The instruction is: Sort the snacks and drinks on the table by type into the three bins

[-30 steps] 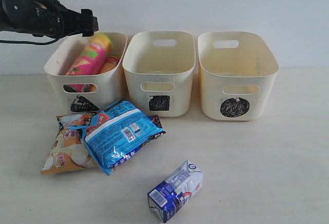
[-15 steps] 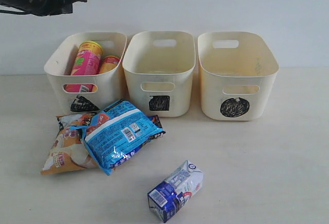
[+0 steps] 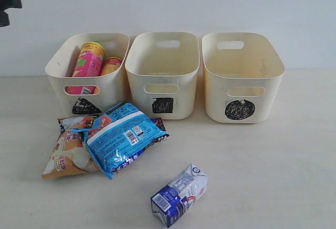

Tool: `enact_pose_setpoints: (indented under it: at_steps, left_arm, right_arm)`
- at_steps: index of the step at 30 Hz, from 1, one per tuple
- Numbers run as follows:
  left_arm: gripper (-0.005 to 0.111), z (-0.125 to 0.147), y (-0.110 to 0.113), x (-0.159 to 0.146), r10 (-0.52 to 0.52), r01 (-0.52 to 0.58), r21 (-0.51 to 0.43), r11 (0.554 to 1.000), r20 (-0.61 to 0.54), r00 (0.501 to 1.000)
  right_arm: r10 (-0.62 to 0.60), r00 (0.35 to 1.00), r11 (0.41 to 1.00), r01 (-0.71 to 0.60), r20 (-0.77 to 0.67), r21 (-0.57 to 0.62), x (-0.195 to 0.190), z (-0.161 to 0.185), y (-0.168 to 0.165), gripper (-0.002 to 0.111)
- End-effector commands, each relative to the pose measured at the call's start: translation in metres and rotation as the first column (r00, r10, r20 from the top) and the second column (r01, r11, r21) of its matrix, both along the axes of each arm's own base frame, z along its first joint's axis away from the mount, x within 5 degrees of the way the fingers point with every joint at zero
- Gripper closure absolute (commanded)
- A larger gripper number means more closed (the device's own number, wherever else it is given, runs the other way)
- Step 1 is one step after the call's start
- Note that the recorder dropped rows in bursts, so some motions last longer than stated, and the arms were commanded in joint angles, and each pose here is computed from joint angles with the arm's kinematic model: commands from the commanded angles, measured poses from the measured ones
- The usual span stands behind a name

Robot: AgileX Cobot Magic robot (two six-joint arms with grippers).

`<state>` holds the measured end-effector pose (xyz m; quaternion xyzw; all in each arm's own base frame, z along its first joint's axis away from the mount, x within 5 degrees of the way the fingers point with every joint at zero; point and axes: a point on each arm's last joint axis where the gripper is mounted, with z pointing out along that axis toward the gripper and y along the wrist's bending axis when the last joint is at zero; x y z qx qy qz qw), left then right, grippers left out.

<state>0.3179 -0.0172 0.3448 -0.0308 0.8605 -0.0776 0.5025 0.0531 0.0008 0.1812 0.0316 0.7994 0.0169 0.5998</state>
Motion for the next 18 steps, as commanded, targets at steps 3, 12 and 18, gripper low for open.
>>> enact_pose_setpoints:
  at_steps: [3,12,18]
  left_arm:
    - [0.102,0.025,0.009,-0.069,0.043,-0.039,-0.032,0.999,0.141,0.989]
    - [0.102,0.036,0.010,-0.182,0.064,-0.040,-0.070,0.997,0.383,0.922]
    - [0.102,0.022,0.011,-0.230,0.064,-0.032,-0.075,0.997,0.479,0.876]
  right_arm:
    - [0.002,1.000,1.000,-0.002,0.005,-0.009,0.000,-0.001,0.000,0.107]
    - [0.002,1.000,1.000,-0.002,0.005,-0.009,0.000,-0.001,0.000,0.107]
    - [0.002,1.000,1.000,-0.002,0.005,-0.009,0.000,-0.001,0.000,0.107]
